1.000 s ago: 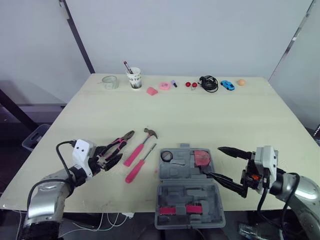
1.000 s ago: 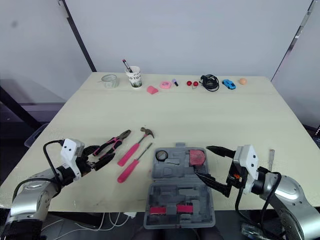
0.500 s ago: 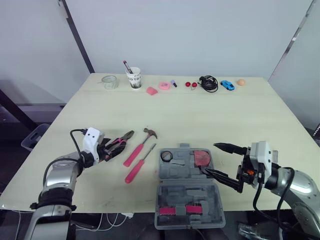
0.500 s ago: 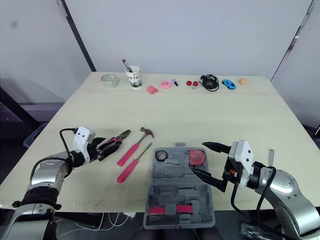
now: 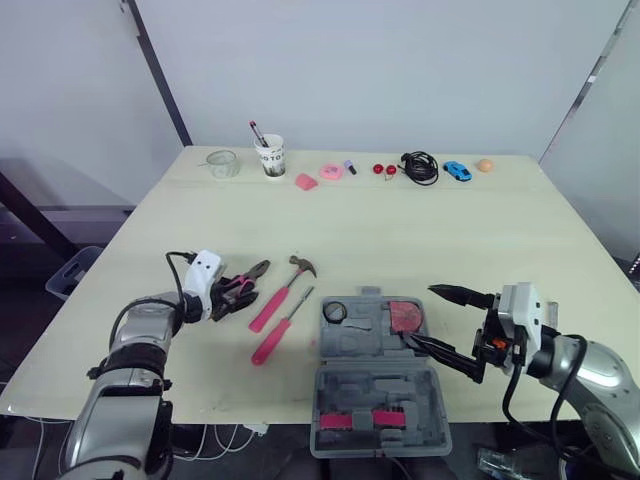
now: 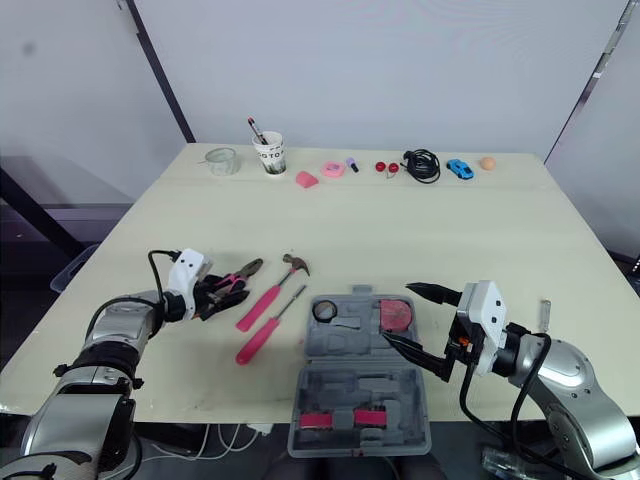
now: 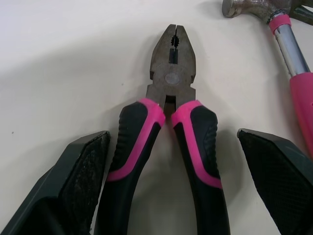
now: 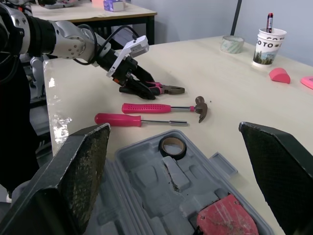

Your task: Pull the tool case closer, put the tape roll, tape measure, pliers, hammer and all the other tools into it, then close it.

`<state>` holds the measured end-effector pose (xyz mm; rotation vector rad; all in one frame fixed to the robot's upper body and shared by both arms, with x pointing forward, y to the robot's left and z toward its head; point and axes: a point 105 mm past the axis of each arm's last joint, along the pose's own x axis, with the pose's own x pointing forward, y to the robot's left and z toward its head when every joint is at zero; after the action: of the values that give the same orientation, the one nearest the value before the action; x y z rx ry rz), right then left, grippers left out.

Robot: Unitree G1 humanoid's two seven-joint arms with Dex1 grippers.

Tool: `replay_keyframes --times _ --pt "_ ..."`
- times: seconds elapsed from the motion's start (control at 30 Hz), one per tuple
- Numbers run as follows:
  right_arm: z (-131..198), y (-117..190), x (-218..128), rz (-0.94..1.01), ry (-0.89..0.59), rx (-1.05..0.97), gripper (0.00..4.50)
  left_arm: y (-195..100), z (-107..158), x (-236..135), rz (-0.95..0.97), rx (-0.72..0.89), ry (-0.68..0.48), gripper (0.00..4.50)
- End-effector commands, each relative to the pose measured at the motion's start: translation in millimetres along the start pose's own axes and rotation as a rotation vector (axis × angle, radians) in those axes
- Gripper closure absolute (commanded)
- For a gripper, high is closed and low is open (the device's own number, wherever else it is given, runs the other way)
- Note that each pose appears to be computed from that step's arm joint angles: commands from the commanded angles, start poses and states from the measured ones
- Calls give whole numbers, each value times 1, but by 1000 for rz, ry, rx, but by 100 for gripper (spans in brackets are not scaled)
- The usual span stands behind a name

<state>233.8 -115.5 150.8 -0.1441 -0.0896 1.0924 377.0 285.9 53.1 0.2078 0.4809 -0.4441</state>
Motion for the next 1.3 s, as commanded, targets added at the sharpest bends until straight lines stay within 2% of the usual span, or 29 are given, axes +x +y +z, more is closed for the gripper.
replay_keyframes --times 0.03,0.23,0.37,0.47,0.53,0.6,0.83,1.07,1.2,1.3 --pt "6 1 1 3 -27 -33 6 -6 -3 9 -10 42 55 0" --pt "4 3 0 10 -23 -30 6 -9 5 16 -10 17 33 0" --pt "4 1 -2 3 -17 -39 6 -12 -5 15 -23 47 84 0" --pt "2 2 -3 4 -11 -38 0 -9 -10 13 -8 29 95 67" --pt "1 3 -3 5 -10 -37 0 -10 -10 13 -8 16 88 159" --pt "0 2 -2 6 -12 -37 0 -8 -9 12 1 18 88 208" --pt "-1 -1 -2 9 -12 -37 0 -3 2 6 6 95 74 208" --pt "1 -2 -4 34 -5 -41 0 -4 40 -12 -62 196 6 208" --pt "-6 -4 -6 30 60 -48 0 -13 62 -23 -130 317 2 208" --pt "-4 -13 1 3 89 -31 0 -36 91 -30 -262 419 -24 208"
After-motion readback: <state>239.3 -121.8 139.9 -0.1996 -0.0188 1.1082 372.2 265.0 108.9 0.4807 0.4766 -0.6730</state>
